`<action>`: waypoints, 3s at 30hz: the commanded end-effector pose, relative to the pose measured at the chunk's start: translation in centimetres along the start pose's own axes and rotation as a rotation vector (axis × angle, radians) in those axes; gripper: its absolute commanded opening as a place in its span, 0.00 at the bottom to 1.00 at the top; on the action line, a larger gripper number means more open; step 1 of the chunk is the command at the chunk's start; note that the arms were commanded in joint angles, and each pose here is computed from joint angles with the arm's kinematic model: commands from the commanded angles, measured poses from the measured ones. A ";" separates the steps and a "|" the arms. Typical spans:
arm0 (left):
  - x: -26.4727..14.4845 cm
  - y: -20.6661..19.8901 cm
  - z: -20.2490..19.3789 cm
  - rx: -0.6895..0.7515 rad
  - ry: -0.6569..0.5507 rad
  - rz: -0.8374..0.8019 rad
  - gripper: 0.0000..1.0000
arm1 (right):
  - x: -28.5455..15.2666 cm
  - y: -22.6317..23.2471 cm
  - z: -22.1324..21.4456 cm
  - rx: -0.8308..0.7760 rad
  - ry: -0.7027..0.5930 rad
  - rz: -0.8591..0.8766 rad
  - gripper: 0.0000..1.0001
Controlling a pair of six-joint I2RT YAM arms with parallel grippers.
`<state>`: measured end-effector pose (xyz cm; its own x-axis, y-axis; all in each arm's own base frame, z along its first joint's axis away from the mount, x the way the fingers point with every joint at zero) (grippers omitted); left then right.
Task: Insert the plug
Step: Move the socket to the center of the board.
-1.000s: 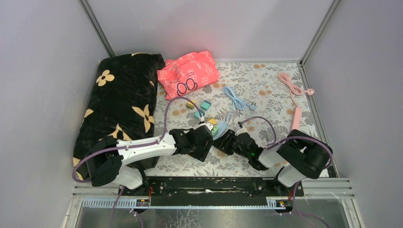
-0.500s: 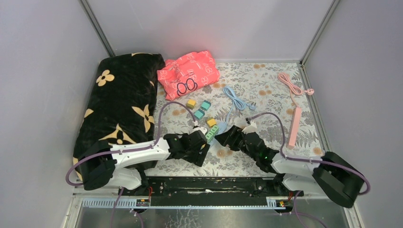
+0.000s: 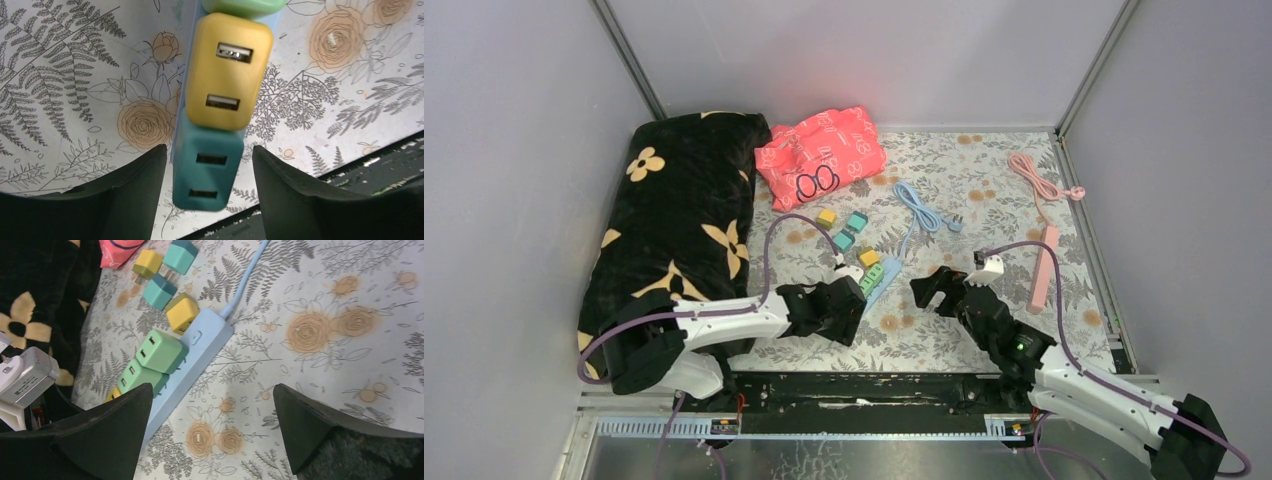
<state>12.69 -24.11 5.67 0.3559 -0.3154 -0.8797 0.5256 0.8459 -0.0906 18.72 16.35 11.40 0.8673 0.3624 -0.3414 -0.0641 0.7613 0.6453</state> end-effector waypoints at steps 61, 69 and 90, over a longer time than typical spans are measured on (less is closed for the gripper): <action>9.0 0.8 24.7 -0.099 -0.224 0.031 0.87 | -3.5 -0.6 7.9 -0.220 -0.221 -0.197 0.99; -1.6 1.1 23.6 -0.147 -0.323 -0.023 0.94 | -3.5 0.4 8.3 -0.322 -0.132 -0.247 0.99; -17.2 9.7 14.0 -0.047 -0.518 0.263 1.00 | -2.0 -2.9 12.4 -0.288 0.055 -0.605 0.99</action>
<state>22.42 -18.91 26.14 0.7570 -0.3277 -0.5653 0.3753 0.9263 -0.0345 22.50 7.95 17.80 0.8113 -0.1250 -0.5711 0.2595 0.9523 0.1604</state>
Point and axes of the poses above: each gripper's point midway between its finger pads, its own x axis out along the fingers, its own y axis along the line the jaws close on, z = x × y, the point moved 3 cm from there along -x, back along the fingers, and after that the axes turned 7 degrees about x, right-handed, at the moved point
